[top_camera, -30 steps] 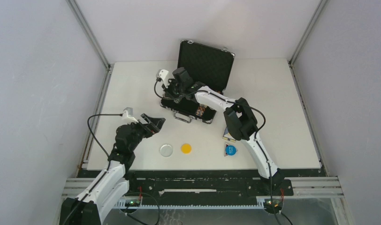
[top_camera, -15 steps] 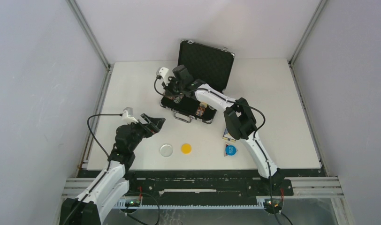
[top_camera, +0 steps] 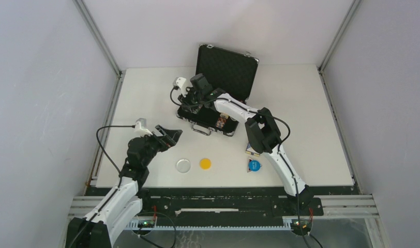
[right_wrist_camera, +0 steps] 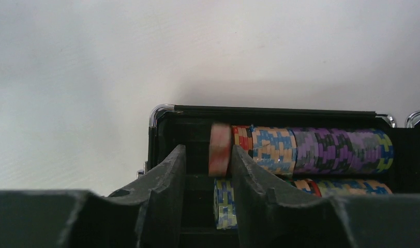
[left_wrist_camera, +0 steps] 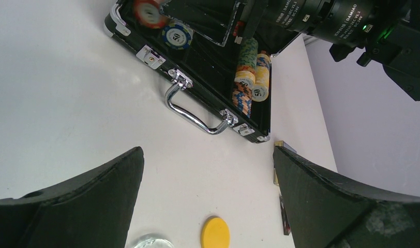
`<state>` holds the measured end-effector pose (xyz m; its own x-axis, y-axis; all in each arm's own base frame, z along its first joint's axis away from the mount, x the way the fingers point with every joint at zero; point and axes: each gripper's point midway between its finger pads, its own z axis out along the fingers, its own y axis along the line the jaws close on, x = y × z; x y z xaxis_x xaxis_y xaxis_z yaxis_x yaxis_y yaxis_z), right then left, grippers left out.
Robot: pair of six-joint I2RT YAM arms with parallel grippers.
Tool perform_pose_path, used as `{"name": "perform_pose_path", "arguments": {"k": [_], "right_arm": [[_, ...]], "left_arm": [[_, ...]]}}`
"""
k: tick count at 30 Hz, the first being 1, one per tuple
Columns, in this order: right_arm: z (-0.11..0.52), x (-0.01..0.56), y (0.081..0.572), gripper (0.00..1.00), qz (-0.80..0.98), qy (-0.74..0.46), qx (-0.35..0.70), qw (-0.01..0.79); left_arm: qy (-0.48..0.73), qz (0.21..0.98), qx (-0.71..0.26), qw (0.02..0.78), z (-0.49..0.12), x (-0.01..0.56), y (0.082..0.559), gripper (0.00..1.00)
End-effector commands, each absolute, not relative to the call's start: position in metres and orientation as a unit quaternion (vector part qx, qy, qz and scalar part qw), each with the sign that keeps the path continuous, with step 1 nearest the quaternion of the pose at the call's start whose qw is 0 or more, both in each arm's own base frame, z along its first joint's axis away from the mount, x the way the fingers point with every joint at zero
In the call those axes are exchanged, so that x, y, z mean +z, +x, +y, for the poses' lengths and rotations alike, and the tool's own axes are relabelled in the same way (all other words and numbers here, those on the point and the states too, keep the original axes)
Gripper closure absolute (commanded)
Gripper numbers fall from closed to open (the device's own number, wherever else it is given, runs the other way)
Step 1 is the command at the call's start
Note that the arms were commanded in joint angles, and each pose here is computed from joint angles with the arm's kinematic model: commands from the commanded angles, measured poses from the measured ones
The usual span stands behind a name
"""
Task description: Pack up texas hold em set
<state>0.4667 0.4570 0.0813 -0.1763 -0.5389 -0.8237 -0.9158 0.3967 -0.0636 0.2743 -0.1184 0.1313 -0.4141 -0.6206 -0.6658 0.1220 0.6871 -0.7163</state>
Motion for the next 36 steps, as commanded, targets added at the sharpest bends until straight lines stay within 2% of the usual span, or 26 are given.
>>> {"name": "perform_pose_path", "arguments": {"k": [1,4,10,18,23,28,30,33,36], "right_arm": [[0.463,0.101,0.479,0.52,0.717,-0.493,0.235,0.434],[0.462,0.103,0.482,0.44,0.716,-0.490,0.233,0.439],[0.458,0.130,0.481,0.42,0.705,-0.481,0.228,0.469],[0.433,0.191,0.459,0.45,0.686,-0.437,0.235,0.532],[0.413,0.199,0.422,0.50,0.687,-0.412,0.251,0.544],[0.367,0.194,0.426,0.57,0.764,-0.279,0.218,0.539],[0.343,0.187,0.427,0.57,0.791,-0.225,0.197,0.534],[0.316,0.180,0.426,0.57,0.820,-0.150,0.177,0.523],[0.288,0.169,0.430,0.65,0.847,-0.078,0.145,0.506]], "left_arm": [[-0.161,0.752,-0.367,0.523,-0.118,0.131,0.274,0.01],[-0.161,0.752,-0.365,0.524,-0.118,0.131,0.274,0.01],[-0.160,0.752,-0.365,0.524,-0.118,0.131,0.275,0.01],[-0.157,0.749,-0.372,0.525,-0.120,0.135,0.274,0.01],[-0.159,0.746,-0.372,0.529,-0.119,0.138,0.275,0.03],[-0.181,0.763,-0.332,0.524,-0.108,0.134,0.284,0.05],[-0.189,0.773,-0.304,0.524,-0.100,0.136,0.291,0.08],[-0.204,0.771,-0.274,0.537,-0.091,0.144,0.307,0.15],[-0.223,0.784,-0.223,0.534,-0.078,0.143,0.329,0.24]]}}
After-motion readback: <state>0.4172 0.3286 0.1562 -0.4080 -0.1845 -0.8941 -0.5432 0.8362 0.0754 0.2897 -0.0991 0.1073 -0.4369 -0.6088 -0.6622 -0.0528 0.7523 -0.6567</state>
